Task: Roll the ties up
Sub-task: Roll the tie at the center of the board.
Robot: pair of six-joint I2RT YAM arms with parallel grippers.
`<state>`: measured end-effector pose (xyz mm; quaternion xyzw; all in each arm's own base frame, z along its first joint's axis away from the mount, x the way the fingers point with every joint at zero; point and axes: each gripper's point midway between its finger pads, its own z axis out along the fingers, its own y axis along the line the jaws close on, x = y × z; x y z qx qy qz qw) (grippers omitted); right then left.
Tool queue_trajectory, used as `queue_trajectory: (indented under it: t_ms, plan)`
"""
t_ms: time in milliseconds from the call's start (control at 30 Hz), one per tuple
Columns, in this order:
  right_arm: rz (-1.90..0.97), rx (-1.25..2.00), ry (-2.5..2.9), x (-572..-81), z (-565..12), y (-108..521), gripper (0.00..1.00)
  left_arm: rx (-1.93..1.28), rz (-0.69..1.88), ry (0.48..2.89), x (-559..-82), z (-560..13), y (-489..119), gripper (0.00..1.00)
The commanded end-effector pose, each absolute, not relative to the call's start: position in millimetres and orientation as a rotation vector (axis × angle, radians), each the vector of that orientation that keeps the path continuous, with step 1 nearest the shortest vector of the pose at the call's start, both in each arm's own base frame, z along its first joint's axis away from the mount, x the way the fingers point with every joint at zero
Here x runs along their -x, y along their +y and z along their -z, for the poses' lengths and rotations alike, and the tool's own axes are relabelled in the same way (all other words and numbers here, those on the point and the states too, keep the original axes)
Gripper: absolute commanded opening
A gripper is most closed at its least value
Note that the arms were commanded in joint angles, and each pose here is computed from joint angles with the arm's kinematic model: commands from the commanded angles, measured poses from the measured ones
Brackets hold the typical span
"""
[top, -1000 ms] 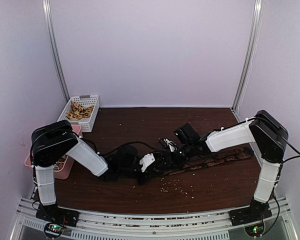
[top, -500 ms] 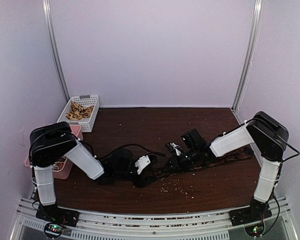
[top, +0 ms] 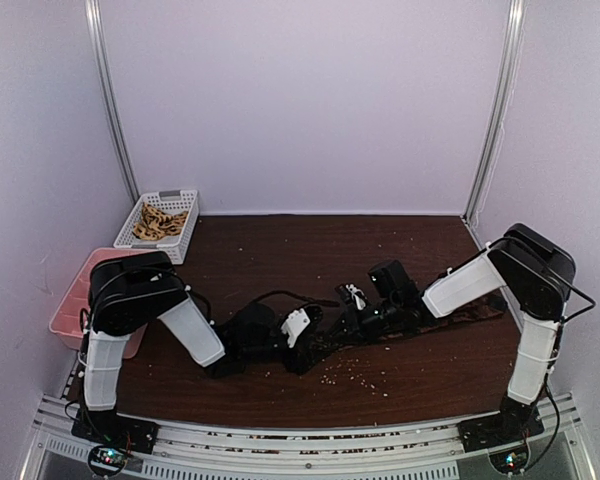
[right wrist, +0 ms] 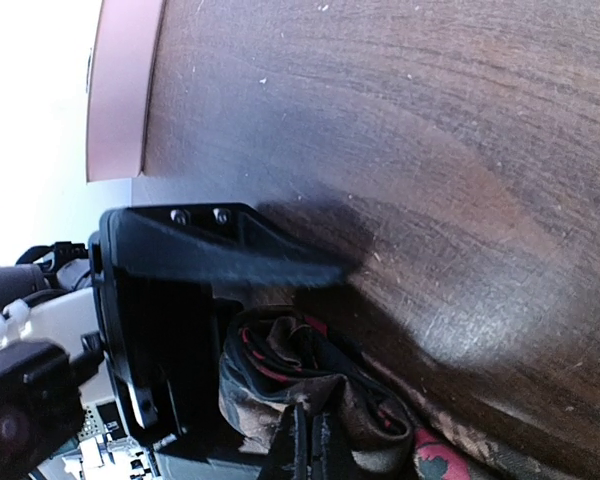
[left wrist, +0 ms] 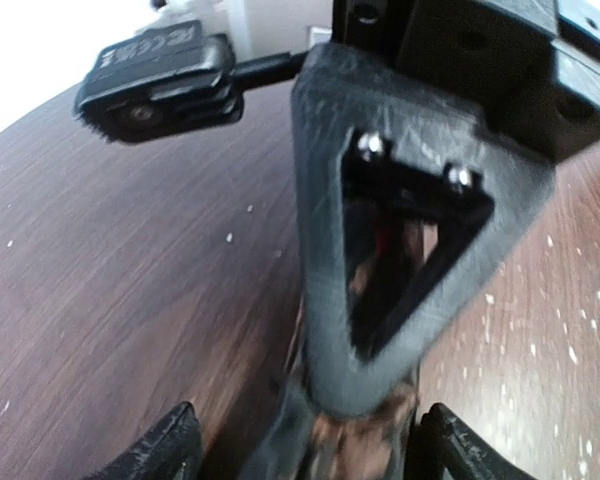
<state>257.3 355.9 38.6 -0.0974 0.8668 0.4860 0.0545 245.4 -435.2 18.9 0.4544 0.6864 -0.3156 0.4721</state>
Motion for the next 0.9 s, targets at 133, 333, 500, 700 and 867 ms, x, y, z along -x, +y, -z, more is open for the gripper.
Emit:
queue_trajectory:
  t_ms: [133,333,500,700,867]
  plan:
    - [-1.472,0.253,2.65,-258,-31,356,0.0,-1.106,0.747,1.754,-249,1,-447,0.59]
    - [-1.515,0.253,2.612,-259,-44,359,0.0,-1.168,0.693,1.83,-241,19,-432,0.34]
    - [-1.541,0.227,2.588,-263,-53,354,0.0,-1.26,0.635,1.902,-227,34,-408,0.26]
    - [-1.482,0.201,2.632,-270,-35,341,0.0,-1.293,0.627,1.924,-217,39,-390,0.22]
    - [-1.398,0.228,2.705,-267,-13,333,0.0,-1.282,0.645,1.904,-219,33,-395,0.29]
